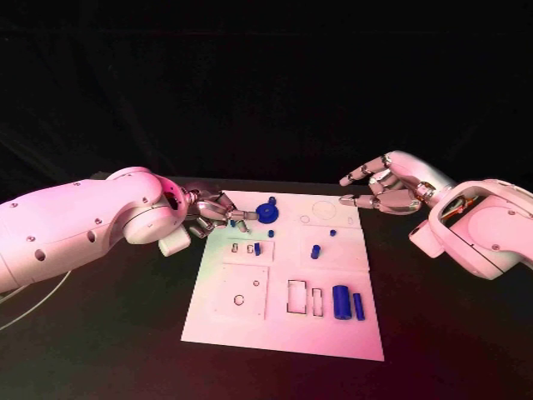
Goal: Assemble the parts on the task board
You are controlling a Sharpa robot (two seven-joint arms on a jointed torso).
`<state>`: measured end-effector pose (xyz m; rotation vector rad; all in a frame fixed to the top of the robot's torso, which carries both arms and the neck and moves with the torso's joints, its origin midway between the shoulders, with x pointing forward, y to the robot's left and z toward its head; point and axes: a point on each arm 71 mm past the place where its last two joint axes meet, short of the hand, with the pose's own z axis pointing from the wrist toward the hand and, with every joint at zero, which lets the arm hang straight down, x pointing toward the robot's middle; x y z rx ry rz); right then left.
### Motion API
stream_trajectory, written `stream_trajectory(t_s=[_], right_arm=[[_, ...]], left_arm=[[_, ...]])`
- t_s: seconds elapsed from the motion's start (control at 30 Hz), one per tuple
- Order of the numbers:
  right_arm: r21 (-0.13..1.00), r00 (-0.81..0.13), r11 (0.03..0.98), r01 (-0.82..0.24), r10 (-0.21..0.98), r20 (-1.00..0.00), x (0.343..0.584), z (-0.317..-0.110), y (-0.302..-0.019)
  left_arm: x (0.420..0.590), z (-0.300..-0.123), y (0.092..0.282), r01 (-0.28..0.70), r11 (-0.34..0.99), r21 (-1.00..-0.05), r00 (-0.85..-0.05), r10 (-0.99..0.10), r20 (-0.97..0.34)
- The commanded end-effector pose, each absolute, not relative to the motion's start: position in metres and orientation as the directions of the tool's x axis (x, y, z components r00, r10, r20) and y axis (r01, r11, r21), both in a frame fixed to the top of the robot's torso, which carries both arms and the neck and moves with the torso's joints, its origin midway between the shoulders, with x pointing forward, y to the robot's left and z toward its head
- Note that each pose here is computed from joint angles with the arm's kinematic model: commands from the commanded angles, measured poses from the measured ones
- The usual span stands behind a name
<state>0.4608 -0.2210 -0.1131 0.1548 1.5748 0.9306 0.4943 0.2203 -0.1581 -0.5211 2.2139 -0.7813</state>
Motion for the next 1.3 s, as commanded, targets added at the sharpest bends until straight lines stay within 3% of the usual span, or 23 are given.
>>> stream_trajectory(t_s=[0.03,0.6,1.3], right_arm=[[0.646,-0.269,0.658,-0.387,0.589,-0.762,0.462,-0.114,-0.222],[0.628,-0.257,0.678,-0.383,0.575,-0.777,0.466,-0.116,-0.222],[0.626,-0.256,0.677,-0.388,0.573,-0.778,0.467,-0.116,-0.218]], left_arm=[[0.498,-0.161,0.223,-0.123,0.874,-0.470,-0.674,-0.421,-0.607],[0.522,-0.161,0.188,-0.051,0.948,-0.313,-0.671,-0.265,-0.692],[0.527,-0.176,0.160,0.012,0.972,-0.233,-0.759,-0.143,-0.635]])
